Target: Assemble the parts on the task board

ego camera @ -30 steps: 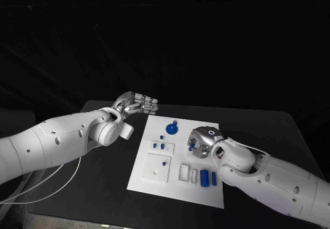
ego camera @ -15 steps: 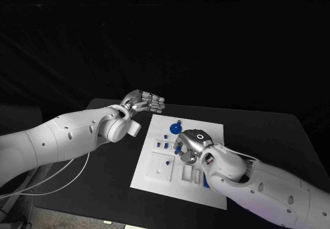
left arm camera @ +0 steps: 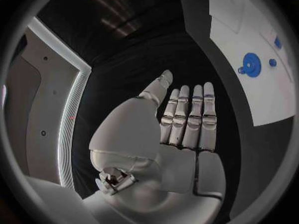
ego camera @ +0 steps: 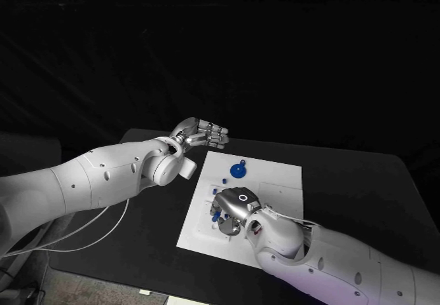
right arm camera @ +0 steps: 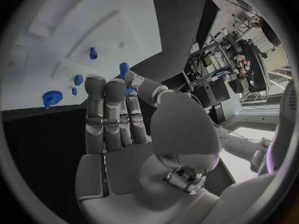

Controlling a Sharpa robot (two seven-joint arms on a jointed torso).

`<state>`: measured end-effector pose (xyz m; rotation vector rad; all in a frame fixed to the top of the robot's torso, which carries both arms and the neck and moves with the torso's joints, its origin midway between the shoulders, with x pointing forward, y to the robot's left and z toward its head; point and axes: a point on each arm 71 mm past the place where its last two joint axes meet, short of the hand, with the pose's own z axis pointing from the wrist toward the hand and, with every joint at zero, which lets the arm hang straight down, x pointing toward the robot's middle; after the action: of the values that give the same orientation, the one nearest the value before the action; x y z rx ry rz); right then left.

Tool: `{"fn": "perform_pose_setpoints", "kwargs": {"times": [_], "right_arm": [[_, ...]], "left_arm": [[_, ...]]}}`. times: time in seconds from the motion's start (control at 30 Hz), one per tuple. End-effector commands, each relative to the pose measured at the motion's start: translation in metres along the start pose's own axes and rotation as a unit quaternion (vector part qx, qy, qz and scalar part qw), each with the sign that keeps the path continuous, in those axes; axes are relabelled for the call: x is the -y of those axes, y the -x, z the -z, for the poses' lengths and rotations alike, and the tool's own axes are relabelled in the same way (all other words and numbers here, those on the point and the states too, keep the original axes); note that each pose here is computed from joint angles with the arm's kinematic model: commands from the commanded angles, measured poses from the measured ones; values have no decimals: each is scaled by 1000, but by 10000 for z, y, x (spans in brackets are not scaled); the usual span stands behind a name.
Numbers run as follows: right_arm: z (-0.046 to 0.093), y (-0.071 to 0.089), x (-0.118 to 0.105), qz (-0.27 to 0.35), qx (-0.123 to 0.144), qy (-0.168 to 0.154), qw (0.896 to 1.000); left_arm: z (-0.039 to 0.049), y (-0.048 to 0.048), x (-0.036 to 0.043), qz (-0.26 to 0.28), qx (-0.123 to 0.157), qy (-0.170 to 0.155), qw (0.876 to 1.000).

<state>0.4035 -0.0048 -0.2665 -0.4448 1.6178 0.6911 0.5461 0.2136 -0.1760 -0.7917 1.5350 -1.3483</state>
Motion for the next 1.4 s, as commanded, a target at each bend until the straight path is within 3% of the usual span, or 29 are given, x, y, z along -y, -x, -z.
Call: {"fn": "perform_pose_setpoints", "kwargs": {"times": [0.03, 0.57, 1.4], "right_arm": [[-20, -53, -59, 8, 7, 17, 1000], [-78, -295, -57, 20, -12, 15, 1000], [-106, -419, 67, 39, -31, -19, 999]], "left_arm": [[-16, -35, 23, 7, -9, -8, 1000], [-30, -73, 29, 8, -14, -8, 1000], [-31, -71, 17, 9, -18, -3, 1000]]}}
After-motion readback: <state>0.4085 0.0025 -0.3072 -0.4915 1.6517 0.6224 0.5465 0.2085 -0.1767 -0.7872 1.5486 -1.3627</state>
